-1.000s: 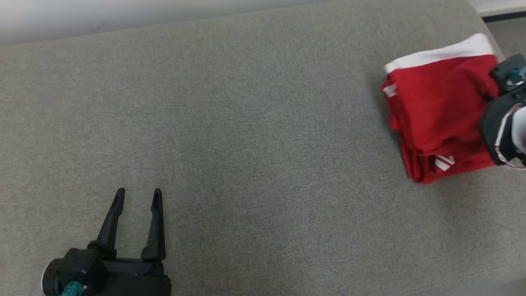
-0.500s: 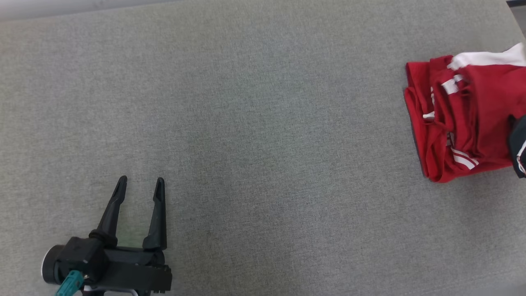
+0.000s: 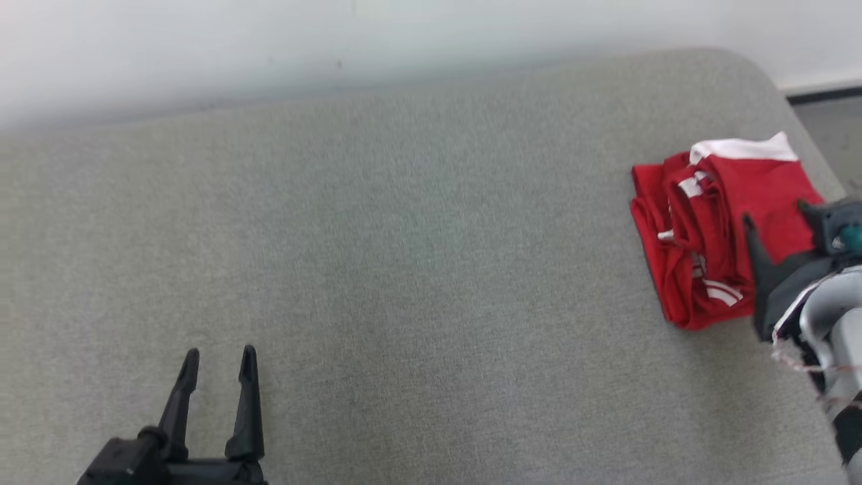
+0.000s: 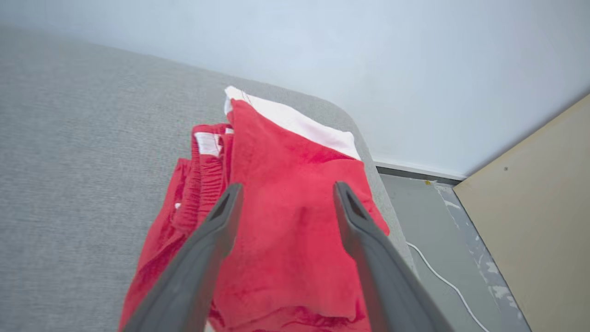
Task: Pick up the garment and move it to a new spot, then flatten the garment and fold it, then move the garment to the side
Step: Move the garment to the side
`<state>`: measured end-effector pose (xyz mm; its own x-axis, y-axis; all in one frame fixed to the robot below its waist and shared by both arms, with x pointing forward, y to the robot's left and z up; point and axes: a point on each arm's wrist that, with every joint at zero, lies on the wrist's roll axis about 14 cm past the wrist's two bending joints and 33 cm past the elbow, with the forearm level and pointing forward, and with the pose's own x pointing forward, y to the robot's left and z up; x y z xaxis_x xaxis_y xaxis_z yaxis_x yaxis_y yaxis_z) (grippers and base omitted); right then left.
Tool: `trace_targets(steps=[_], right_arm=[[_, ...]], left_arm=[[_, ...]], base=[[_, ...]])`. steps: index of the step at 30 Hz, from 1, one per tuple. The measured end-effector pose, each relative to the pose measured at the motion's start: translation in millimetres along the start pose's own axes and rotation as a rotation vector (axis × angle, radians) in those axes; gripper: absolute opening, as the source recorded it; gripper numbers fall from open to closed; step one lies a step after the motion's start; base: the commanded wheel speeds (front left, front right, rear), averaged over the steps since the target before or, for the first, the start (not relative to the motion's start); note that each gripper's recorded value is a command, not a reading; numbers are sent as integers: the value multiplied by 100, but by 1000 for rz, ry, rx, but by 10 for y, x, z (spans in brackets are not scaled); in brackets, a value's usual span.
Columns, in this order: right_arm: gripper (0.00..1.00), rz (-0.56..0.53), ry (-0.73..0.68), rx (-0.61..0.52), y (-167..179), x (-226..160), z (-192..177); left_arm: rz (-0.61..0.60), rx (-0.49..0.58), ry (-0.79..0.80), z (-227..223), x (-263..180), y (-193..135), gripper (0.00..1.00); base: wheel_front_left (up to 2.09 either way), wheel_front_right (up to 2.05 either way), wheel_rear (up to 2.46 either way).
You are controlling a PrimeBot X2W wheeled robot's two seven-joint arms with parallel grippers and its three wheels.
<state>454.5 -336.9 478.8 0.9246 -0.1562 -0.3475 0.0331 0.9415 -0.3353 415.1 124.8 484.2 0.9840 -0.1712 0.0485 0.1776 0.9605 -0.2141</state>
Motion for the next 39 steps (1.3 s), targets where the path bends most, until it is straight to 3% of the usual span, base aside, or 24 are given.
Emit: trace_targets(steps=[5, 9, 13, 23, 39], right_arm=[[100, 49, -223, 54, 227, -329, 370], [100, 102, -383, 214, 477, -616, 632], [100, 120, -498, 258, 564, -855, 767], [100, 181, -479, 416, 1148, -1063, 516], [100, 245, -430, 444, 1528, -1196, 324]], left_arm=[[22, 18, -34, 167, -189, 27, 100], [48, 35, -68, 306, -320, 83, 100], [77, 64, -94, 411, -418, 162, 100], [178, 93, -69, 359, -726, 445, 100], [212, 98, -86, 414, -835, 532, 100]], base=[[0, 0, 0], [0, 0, 0], [0, 0, 0], [0, 0, 0], [0, 0, 0]])
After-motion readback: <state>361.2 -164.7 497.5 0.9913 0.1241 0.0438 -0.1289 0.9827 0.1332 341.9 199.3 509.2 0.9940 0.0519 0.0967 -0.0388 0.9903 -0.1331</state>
